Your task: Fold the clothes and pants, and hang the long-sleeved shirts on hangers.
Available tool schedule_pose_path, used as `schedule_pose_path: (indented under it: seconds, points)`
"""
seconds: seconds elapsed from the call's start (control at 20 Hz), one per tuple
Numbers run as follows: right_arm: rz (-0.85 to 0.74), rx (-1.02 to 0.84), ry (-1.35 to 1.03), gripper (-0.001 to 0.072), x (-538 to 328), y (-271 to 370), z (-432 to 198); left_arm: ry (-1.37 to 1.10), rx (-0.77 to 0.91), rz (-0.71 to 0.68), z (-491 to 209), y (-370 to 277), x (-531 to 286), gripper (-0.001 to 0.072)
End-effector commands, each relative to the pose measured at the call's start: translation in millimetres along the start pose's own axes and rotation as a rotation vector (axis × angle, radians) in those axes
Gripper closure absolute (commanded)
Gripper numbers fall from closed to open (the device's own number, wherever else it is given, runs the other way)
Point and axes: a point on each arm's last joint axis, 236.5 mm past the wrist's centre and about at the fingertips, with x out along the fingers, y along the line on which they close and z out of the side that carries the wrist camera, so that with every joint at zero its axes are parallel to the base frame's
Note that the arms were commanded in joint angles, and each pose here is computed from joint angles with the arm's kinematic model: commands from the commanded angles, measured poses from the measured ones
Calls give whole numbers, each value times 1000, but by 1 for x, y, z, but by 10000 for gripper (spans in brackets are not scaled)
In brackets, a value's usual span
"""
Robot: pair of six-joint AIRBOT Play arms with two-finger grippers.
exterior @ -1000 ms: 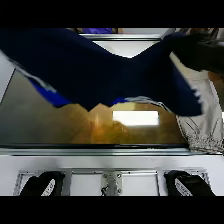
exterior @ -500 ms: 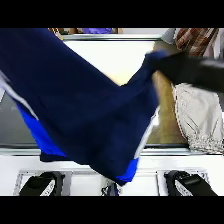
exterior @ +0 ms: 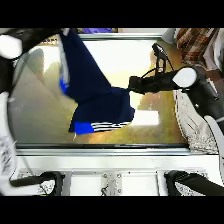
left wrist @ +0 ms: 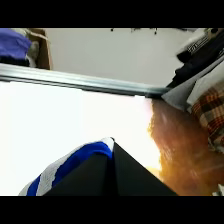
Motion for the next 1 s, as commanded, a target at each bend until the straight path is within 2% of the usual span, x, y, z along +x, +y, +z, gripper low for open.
schedule_pose_path:
  seconds: [0.0,0.05,0.1,0.15,0.2,0.3,0.45,0.5,0.55,0.8,0.95]
  points:
    - [-109,167,-123,701,28,-61,43,232,3,-29,-79,8,80,522]
    - [-115,186,-144,679,29,-71,51,264,-5,-27,-96,11,89,134]
    - [-123,205,-161,532,27,-81,58,280,-14,-17,-106,16,92,9]
    - [-130,226,-184,244,21,-91,66,285,-25,1,-112,25,90,9]
    - [-137,245,-207,82,12,-101,74,291,-36,25,-114,37,82,10]
    - [-158,257,-257,81,-16,-119,88,343,-84,76,-112,65,54,10]
    - [-191,143,-293,86,-66,-124,93,464,-161,173,-123,112,-9,10]
    - [-200,90,-286,131,-79,-120,88,494,-192,207,-133,127,-29,10]
    - [-207,46,-271,132,-89,-115,82,530,-230,243,-151,141,-49,10]
    - [-207,-37,-204,131,-120,-93,51,796,-450,381,-309,177,-136,10]
    - [-201,-46,-222,131,-128,-88,50,828,-621,399,-381,174,-152,9]
